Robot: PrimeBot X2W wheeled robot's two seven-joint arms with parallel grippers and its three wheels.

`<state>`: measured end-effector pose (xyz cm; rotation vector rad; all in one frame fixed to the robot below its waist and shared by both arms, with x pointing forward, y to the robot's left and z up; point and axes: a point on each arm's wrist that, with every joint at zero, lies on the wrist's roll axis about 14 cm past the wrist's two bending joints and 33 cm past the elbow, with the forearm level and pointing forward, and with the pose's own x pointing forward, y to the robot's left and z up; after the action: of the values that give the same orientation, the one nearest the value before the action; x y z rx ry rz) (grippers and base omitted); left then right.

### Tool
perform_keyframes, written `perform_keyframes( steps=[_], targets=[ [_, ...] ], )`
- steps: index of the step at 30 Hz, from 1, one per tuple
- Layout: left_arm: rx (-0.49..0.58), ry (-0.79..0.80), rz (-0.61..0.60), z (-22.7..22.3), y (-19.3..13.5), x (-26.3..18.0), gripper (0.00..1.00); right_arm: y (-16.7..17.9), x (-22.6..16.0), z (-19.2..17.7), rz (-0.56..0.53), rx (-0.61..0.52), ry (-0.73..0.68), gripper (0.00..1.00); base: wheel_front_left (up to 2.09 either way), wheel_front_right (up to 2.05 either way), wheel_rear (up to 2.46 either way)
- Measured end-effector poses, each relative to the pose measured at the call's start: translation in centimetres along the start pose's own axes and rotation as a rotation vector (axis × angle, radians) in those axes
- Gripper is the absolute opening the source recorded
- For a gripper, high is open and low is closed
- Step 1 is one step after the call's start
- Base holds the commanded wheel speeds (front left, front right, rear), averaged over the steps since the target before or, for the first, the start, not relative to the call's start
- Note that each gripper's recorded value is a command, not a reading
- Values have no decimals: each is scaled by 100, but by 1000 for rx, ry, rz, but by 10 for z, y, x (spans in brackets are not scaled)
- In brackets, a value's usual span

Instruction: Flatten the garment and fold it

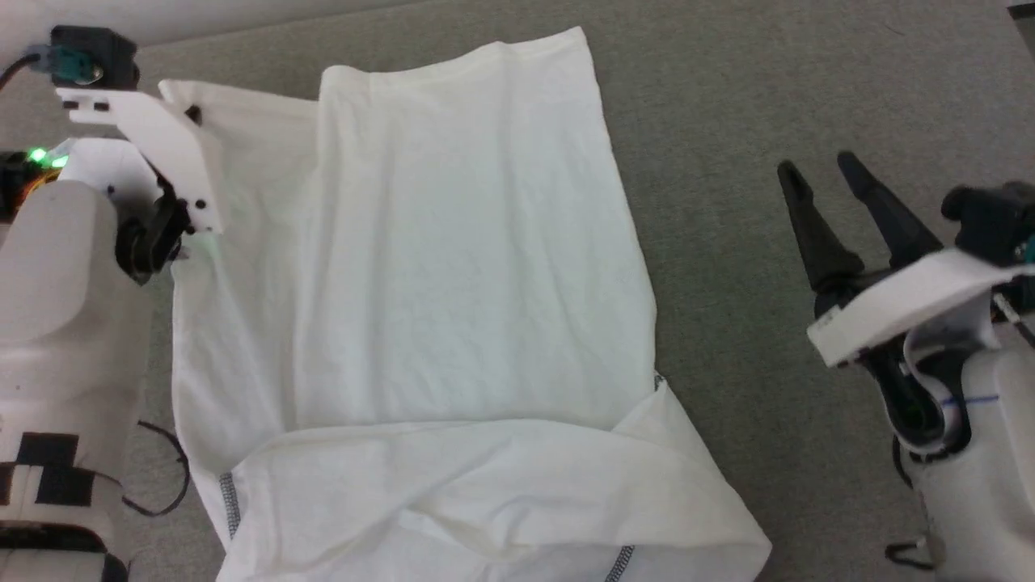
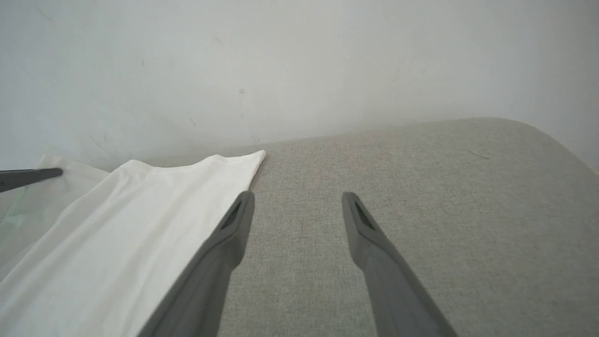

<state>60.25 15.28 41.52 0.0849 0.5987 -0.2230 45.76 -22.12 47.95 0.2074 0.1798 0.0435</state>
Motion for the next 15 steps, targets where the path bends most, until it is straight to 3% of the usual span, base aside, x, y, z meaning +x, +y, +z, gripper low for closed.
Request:
perform_keyframes(
  steps=[8,15],
  targets=[
    [11,-167,-41,41,-10,-8,0,23,88,-5,116,-3,165,100,0,0,0],
    [37,-226,-71,47,-11,3,0,54,153,-33,196,-65,384,100,0,0,0]
  ],
)
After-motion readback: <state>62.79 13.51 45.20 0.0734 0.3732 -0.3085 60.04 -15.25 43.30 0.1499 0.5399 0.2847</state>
